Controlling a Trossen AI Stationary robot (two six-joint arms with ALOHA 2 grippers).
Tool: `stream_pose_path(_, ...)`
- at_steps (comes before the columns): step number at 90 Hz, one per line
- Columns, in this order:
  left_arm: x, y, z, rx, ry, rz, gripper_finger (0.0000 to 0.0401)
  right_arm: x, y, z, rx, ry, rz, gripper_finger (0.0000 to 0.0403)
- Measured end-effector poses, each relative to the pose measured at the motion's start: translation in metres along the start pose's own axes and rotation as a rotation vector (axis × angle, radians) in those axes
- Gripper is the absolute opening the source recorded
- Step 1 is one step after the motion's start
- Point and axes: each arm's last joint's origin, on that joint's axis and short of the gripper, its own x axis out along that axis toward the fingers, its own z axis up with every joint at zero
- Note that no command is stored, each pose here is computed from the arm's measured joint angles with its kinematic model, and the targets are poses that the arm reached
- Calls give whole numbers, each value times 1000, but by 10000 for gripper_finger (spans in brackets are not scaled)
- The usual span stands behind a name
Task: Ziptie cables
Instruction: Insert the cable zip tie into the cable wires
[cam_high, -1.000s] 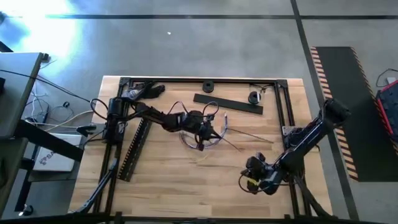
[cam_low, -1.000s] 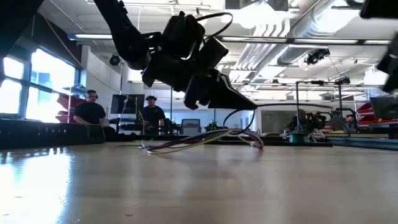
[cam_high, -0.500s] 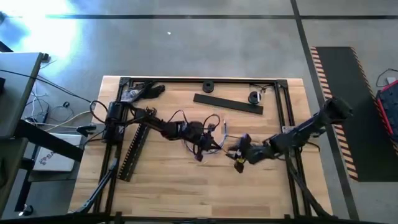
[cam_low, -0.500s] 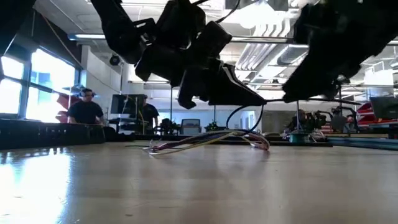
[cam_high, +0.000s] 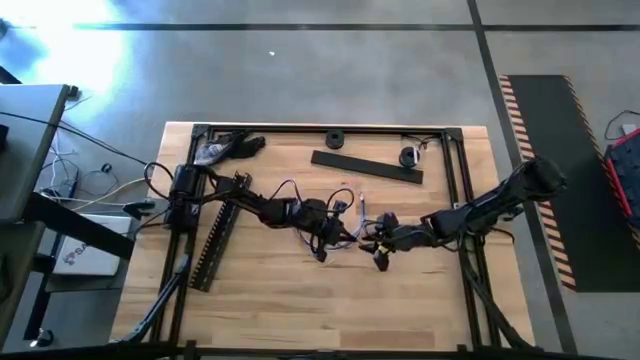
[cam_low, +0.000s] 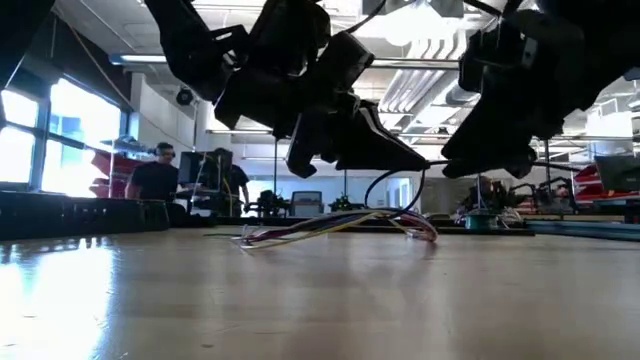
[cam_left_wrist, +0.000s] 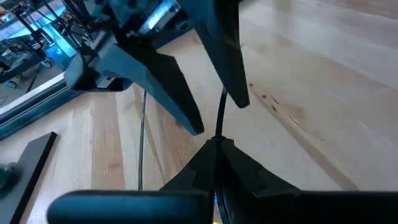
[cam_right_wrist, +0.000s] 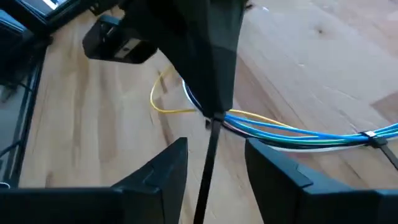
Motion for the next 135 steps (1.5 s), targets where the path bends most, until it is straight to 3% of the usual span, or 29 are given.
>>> stream_pose_path(19, 0, 0, 0, -6, 1, 0, 0, 3, -1, -2, -33, -15, -27, 126)
stream_pose_path(39, 0, 0, -1, -16, 7, 1, 0, 3, 2, 0, -80, -35, -9, 11)
stream_pose_path(56, -1, 5, -4, -84, 15, 10, 11, 1, 9, -1, -103, -10, -29, 1)
stream_pose_path(74, -3, 19, -12, -125, 17, 20, 85, -1, 20, -1, -145, 36, -57, 0)
stream_pose_path(97, -7, 29, -8, -261, -146, -158, 168, 11, 30, -4, -244, 38, -131, 0)
stream_pose_path(117, -6, 21, -10, -275, -107, -201, 168, 21, 41, 5, -380, 46, -223, 0)
stream_pose_path(127, -5, 19, -9, -274, -103, -205, 160, 19, 41, 5, -375, 96, -219, 0)
stream_pose_path(135, -5, 19, -10, -279, -86, -200, 155, 10, 38, 5, -297, 153, -231, 0)
